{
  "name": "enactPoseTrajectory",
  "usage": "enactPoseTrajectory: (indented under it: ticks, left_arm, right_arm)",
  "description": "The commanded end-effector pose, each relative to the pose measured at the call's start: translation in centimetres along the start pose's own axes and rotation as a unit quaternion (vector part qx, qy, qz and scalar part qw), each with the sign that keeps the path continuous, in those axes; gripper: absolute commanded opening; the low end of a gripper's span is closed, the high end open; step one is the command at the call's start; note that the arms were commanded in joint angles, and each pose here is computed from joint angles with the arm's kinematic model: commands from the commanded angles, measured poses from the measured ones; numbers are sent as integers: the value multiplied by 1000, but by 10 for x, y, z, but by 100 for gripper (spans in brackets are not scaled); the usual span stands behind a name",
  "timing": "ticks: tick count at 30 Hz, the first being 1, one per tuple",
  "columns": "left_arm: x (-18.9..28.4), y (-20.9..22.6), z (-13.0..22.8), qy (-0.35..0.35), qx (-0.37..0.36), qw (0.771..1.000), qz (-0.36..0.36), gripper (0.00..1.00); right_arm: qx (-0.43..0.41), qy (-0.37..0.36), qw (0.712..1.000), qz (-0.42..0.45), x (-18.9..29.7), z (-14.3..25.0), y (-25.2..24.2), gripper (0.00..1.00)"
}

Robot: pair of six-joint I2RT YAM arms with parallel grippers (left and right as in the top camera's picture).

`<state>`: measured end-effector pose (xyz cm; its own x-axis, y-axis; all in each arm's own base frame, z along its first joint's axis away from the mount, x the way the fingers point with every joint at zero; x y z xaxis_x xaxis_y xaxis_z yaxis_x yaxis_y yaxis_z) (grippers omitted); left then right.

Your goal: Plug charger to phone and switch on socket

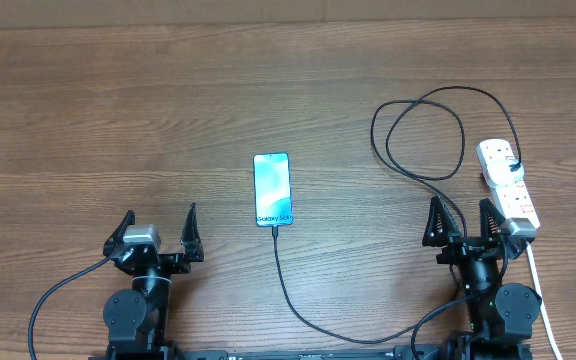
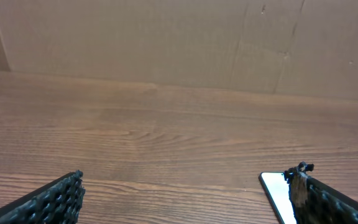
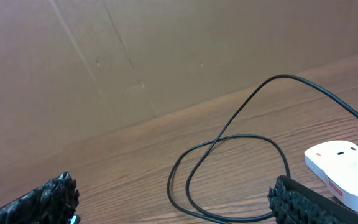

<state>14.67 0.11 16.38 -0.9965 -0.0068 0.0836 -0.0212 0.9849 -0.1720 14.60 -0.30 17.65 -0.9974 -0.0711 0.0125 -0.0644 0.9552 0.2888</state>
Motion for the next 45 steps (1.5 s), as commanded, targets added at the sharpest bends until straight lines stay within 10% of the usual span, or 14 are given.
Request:
enactPoseTrajectory:
  ticks: [1, 45]
  left_arm:
    - [0, 0, 0, -2, -7, 1000, 4, 100]
    - [0, 0, 0, -2, -7, 1000, 4, 99]
  right_arm:
    - [2, -1, 1000, -6, 0, 2, 0, 100]
    - [94, 2, 995, -21, 0, 4, 5, 100]
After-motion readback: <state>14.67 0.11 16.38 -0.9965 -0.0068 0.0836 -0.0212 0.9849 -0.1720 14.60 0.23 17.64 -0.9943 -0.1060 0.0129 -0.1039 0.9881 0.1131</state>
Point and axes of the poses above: each gripper's point midway between its finger pads, its own x axis back along the fingers, its own y axis along the line the jaws close on, z = x × y, the point moved 10 cm from there along x, back along the fingers, and after that the axes turned 4 degrees about x, right-handed, at the moved point
